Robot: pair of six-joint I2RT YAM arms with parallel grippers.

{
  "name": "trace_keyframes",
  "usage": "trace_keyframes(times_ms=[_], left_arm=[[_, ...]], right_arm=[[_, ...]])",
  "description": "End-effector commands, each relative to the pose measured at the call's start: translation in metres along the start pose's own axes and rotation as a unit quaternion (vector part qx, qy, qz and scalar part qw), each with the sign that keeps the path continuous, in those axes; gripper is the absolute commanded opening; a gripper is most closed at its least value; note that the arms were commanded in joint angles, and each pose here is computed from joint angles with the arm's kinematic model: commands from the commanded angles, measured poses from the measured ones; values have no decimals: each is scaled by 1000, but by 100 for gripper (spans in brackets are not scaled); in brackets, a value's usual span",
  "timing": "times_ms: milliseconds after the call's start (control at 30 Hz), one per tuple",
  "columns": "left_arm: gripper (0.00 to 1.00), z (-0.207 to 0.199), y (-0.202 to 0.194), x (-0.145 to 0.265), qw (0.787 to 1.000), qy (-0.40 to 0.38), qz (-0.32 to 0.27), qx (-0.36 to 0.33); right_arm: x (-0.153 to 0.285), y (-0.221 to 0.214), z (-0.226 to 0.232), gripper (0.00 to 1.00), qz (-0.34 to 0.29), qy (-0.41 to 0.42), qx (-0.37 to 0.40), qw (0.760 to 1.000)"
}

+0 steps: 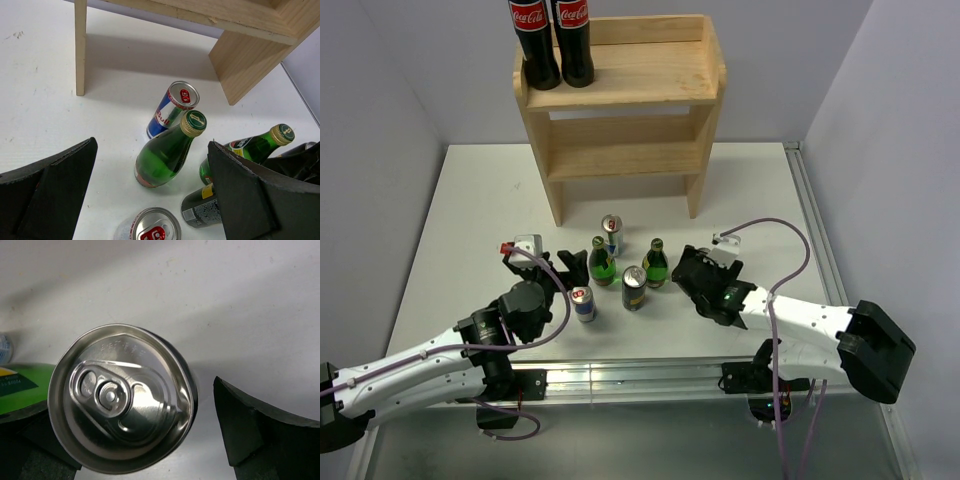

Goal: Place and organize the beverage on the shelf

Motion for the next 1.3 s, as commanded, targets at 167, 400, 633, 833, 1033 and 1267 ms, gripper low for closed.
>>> trace_keyframes(times_ms=[167, 400, 633, 833, 1033, 1267], left_arm=[[99, 1, 0, 0, 1000, 0, -16, 17], [99, -1, -2, -3, 1000, 0, -15, 11], [99, 1, -5, -2, 1000, -1, -15, 12], [99, 2, -6, -2, 1000, -1, -15, 16], [99, 2, -7, -3, 1000, 4, -12, 11], [99, -1, 1, -1, 1000, 1, -13, 15]], right_arm=[[-17, 15, 1, 96, -85, -37, -48, 995], [-30, 11, 1, 81, -111, -64, -35, 991], [-32, 12, 2, 48, -117, -66, -24, 991], [-8, 48, 23, 0, -123, -46, -18, 991], [53, 148, 66, 0, -145, 4, 3, 989], [150, 312, 125, 0, -232, 92, -10, 968]])
Point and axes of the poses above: each gripper's point midway between its finger pads, its own x axis back along the fingers, its own z axis along the line the jaws close on, y = z × x, the point moved 2 cm from there along x, back along the fingers, and after that the axes turned 4 degrees about -x, right-handed, at the moved point
